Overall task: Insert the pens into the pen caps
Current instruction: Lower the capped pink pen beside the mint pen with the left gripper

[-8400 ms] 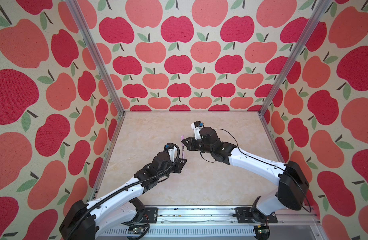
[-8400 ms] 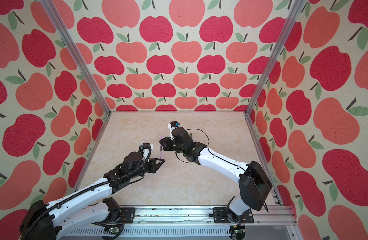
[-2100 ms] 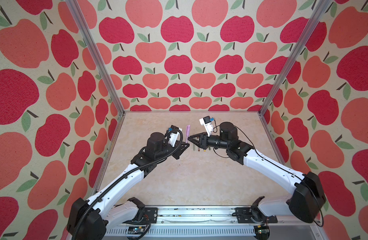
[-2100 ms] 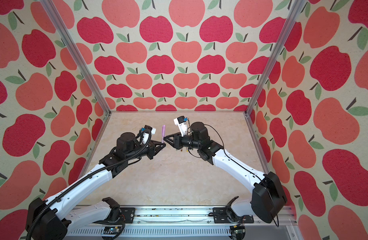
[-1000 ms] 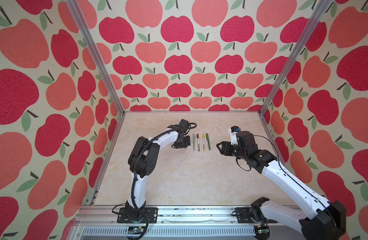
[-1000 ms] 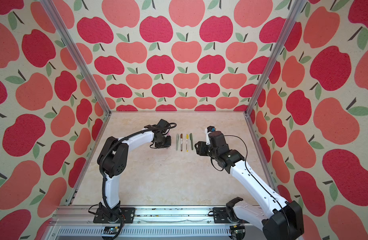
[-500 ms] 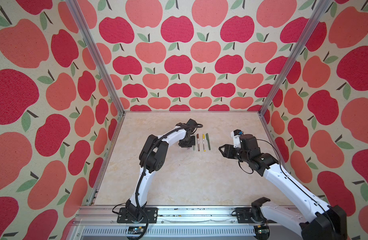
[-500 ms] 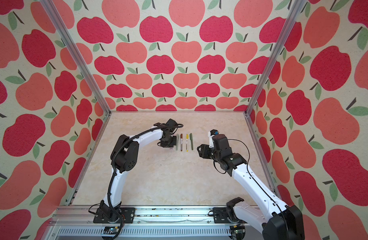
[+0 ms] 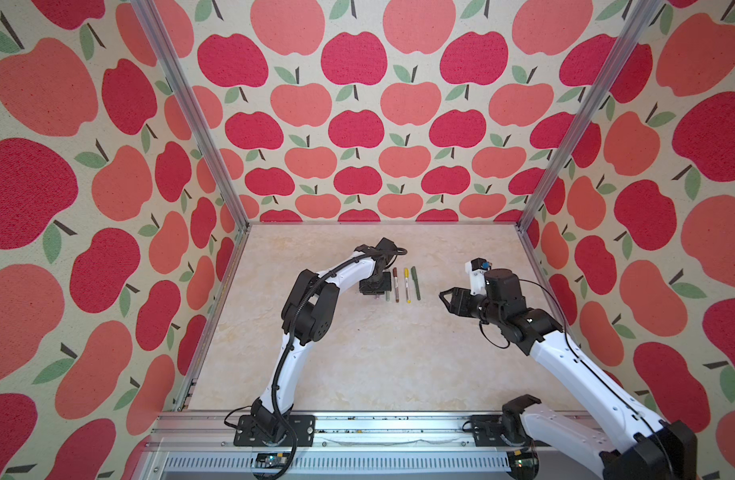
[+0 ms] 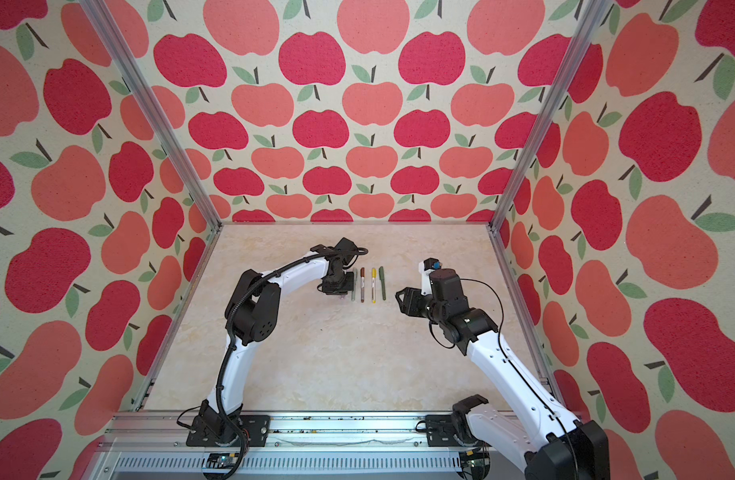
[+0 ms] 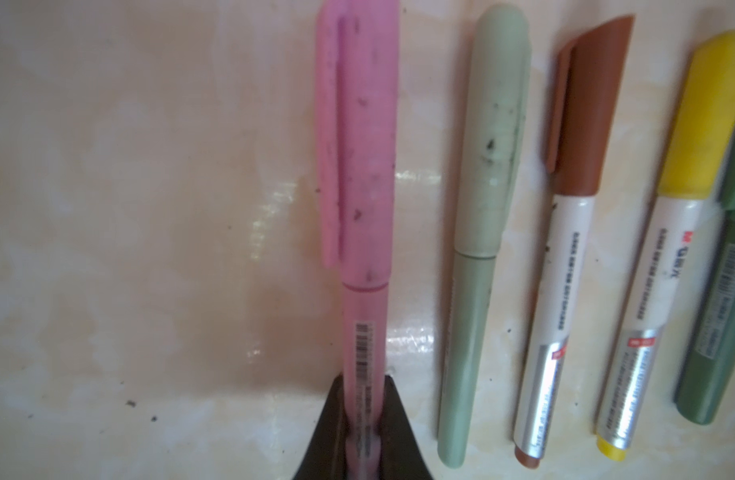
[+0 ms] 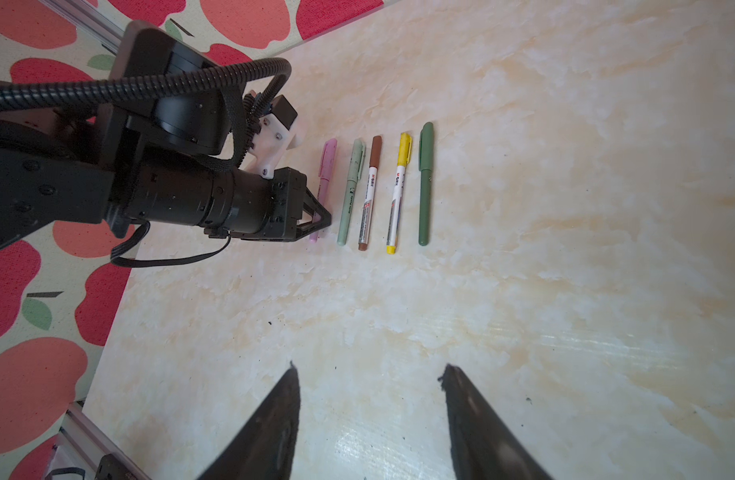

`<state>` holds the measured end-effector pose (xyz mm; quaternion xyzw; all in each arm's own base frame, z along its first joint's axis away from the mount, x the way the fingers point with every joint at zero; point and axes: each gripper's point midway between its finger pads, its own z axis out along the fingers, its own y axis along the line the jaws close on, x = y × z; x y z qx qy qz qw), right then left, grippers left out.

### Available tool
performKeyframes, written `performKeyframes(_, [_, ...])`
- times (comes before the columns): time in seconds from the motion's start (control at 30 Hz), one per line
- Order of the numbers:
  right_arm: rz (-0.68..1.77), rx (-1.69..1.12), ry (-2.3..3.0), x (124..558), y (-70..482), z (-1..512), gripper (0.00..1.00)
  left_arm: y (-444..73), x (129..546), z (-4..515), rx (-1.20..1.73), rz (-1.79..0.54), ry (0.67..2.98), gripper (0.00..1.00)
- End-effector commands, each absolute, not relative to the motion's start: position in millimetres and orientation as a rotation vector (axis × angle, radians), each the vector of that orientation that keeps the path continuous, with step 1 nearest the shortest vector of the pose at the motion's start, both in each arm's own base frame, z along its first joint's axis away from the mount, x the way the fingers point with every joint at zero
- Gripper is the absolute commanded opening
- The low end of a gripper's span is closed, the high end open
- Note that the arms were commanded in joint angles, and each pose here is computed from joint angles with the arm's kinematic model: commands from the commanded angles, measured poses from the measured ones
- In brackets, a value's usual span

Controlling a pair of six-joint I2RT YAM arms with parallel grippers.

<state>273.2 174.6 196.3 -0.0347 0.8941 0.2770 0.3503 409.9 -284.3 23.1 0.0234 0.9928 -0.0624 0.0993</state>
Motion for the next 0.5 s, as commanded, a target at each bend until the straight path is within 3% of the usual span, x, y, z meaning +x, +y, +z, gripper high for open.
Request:
performKeyframes(0.0, [0.730, -0.096, 2.306, 269.8, 172.7, 196.4, 0.58, -262.3, 396.0, 1.3, 0.035, -0.046, 3.005, 0.13])
performKeyframes(0.2, [0.734, -0.093, 2.303, 268.2, 172.1, 196.9, 0.58, -261.7, 394.8, -2.3, 0.035, -0.051, 3.012, 0.20])
performKeyframes(0.47, [0.740, -0.096, 2.293, 266.9, 171.8, 199.4, 0.58, -260.6, 393.2, -7.6, 0.032, -0.049, 3.020, 0.20])
